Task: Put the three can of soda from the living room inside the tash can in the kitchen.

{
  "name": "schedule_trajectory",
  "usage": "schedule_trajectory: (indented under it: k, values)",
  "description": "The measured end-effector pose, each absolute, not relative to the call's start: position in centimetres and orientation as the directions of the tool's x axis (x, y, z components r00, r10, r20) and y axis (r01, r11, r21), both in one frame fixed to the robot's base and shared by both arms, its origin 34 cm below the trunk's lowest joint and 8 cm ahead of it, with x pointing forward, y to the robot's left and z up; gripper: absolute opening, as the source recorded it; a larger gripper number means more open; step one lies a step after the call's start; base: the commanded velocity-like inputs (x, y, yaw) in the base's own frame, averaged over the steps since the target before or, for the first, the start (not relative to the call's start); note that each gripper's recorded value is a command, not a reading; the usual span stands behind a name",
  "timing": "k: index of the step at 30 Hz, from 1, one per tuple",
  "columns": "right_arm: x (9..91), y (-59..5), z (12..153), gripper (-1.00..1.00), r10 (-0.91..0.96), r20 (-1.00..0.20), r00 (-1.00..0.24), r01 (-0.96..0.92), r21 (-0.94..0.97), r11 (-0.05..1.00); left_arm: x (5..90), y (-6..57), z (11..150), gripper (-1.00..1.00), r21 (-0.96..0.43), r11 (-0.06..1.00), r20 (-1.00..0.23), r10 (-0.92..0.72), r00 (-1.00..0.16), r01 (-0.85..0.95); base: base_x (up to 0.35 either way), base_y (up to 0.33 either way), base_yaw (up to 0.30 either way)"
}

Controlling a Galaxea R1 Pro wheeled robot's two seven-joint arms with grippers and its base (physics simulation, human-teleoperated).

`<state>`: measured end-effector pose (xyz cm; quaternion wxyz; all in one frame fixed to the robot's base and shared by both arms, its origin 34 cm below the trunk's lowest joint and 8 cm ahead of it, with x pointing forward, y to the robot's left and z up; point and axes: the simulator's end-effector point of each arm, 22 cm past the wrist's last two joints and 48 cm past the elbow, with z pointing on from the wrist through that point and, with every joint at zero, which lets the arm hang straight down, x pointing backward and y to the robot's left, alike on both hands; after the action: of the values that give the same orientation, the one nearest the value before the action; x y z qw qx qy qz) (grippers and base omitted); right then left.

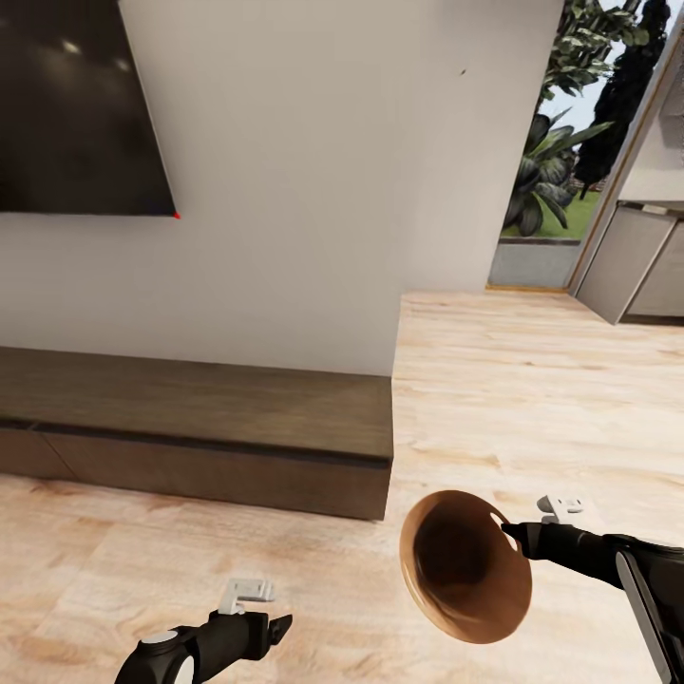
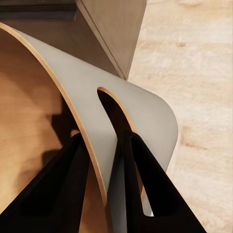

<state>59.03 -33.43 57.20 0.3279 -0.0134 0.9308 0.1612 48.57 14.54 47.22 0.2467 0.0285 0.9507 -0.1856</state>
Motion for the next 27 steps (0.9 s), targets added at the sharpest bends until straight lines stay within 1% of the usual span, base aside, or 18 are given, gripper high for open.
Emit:
schedule_trajectory:
  k: [19, 27]
  values:
    - [59.2, -33.4, 58.4, -1.0, 0.082, -0.633, -0.769, -0.138, 0.29, 0.947, 48.9, 14.5, 48.1, 1.0, -0.336, 0.929, -0.5, -0.038, -0.865, 0.154, 0.0, 0.0, 0.004]
    - [59.2, -33.3, 58.5, -1.0, 0.083, -0.635, -0.768, -0.139, 0.292, 0.946, 48.9, 14.5, 48.1, 1.0, -0.336, 0.929, -0.5, -0.038, -0.865, 0.154, 0.0, 0.0, 0.236]
